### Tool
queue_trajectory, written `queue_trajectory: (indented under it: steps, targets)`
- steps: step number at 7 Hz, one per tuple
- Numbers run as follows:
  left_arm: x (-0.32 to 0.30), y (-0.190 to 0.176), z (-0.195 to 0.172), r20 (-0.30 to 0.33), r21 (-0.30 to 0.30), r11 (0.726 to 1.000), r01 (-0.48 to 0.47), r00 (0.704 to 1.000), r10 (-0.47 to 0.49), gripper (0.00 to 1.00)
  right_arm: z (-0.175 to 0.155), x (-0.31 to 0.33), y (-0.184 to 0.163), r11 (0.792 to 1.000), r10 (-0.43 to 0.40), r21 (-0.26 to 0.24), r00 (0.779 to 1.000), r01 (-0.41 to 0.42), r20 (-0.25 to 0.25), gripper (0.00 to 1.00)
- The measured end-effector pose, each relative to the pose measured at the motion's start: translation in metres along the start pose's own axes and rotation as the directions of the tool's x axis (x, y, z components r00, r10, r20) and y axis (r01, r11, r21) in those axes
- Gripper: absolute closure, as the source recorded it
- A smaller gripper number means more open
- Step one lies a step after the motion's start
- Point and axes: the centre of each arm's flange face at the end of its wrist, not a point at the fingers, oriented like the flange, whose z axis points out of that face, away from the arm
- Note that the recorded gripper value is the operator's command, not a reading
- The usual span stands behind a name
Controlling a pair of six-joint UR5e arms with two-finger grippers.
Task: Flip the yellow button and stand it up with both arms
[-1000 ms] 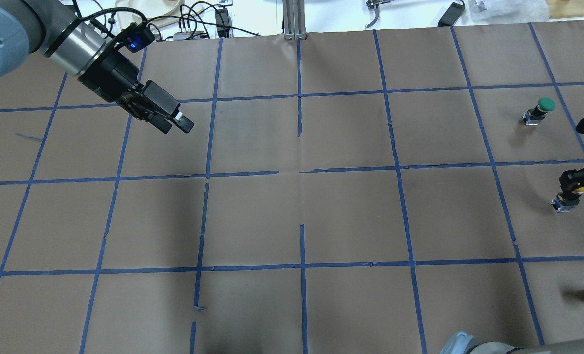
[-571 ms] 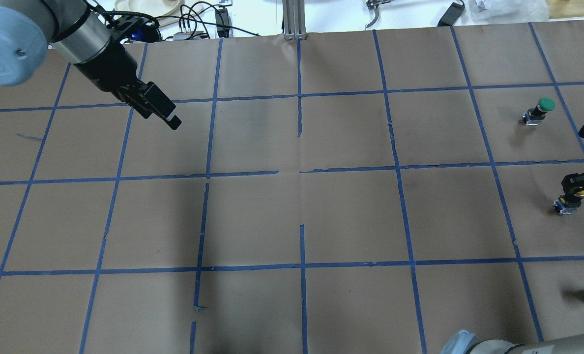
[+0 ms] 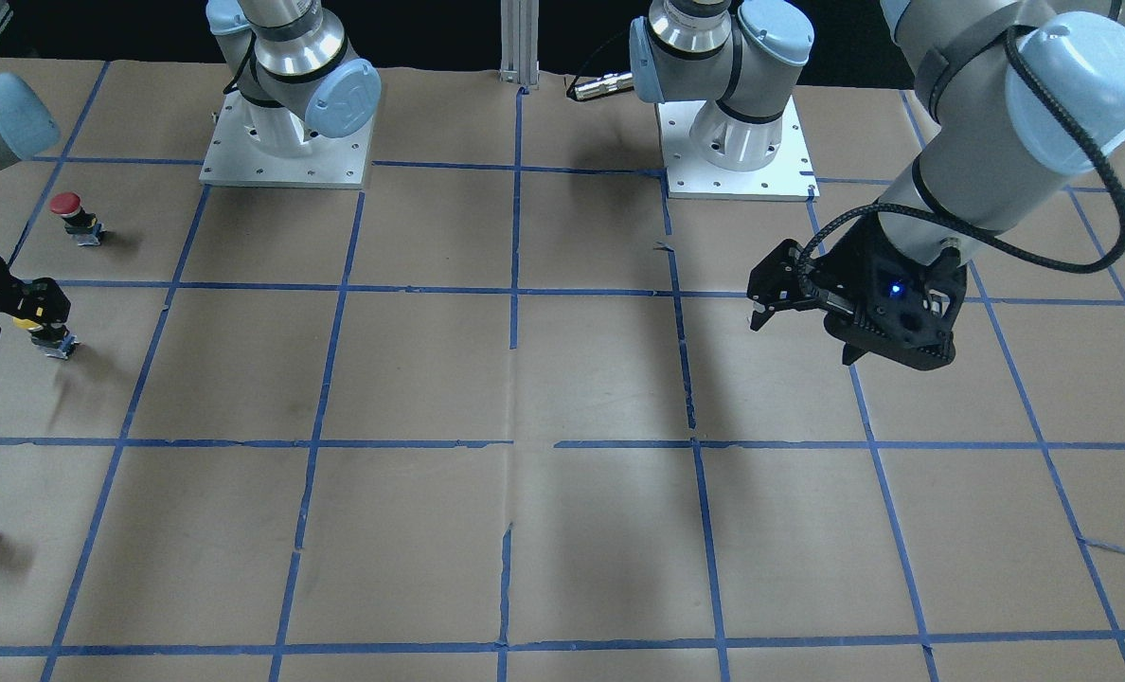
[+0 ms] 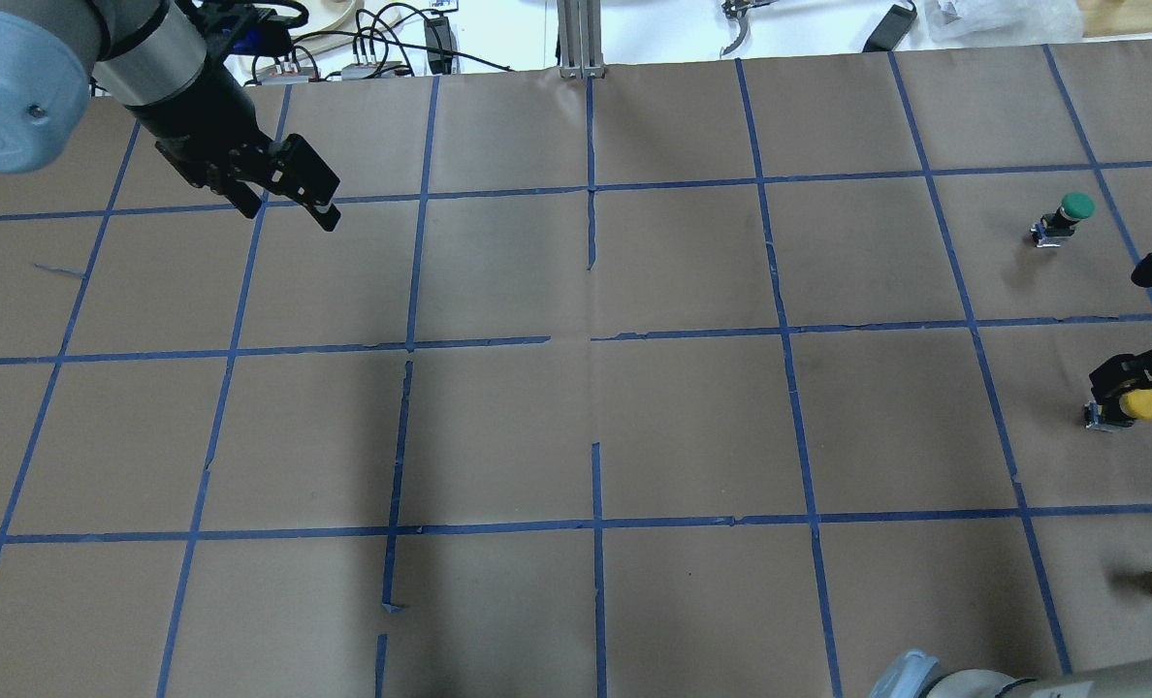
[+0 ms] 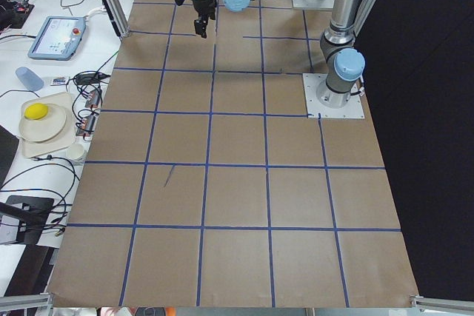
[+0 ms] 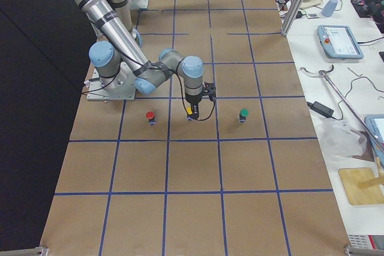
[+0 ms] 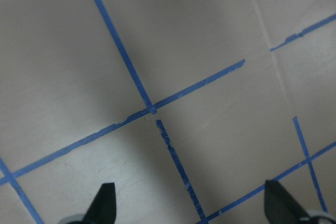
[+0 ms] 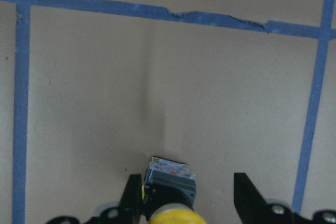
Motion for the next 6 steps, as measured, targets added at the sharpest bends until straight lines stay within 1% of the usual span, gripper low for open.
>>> queue_trajectory:
  steps: [1,2,3,4,5,6]
  targets:
    - [-0.001,-0.003,-0.009,0.051,0.047,0.999,0.017,0.999,-0.019,0.0,-0.02,0.0,-0.002,0.999,-0.004,-0.047,0.999,0.006,0.052,0.01]
    - [0.005,-0.003,-0.018,0.079,0.079,0.997,0.011,0.997,-0.017,0.0,-0.05,-0.002,-0.008,0.996,-0.013,-0.086,0.995,0.021,0.102,0.01]
    - [0.018,-0.001,-0.024,0.093,0.094,0.996,0.004,0.996,-0.013,0.0,-0.084,-0.011,-0.019,0.993,-0.035,-0.107,0.991,0.049,0.131,0.01]
    - [0.036,0.002,-0.028,0.093,0.101,0.995,0.011,0.995,-0.021,0.0,-0.126,-0.03,-0.039,0.991,-0.068,-0.109,0.989,0.083,0.133,0.01]
    - [0.06,0.01,-0.035,0.086,0.088,0.996,0.019,0.996,-0.027,0.0,-0.169,-0.059,-0.064,0.991,-0.084,-0.098,0.99,0.095,0.109,0.01]
    - [0.078,0.026,-0.045,0.079,0.058,0.998,0.021,0.997,-0.025,0.0,-0.209,-0.098,-0.086,0.992,-0.093,-0.078,0.993,0.099,0.078,0.01]
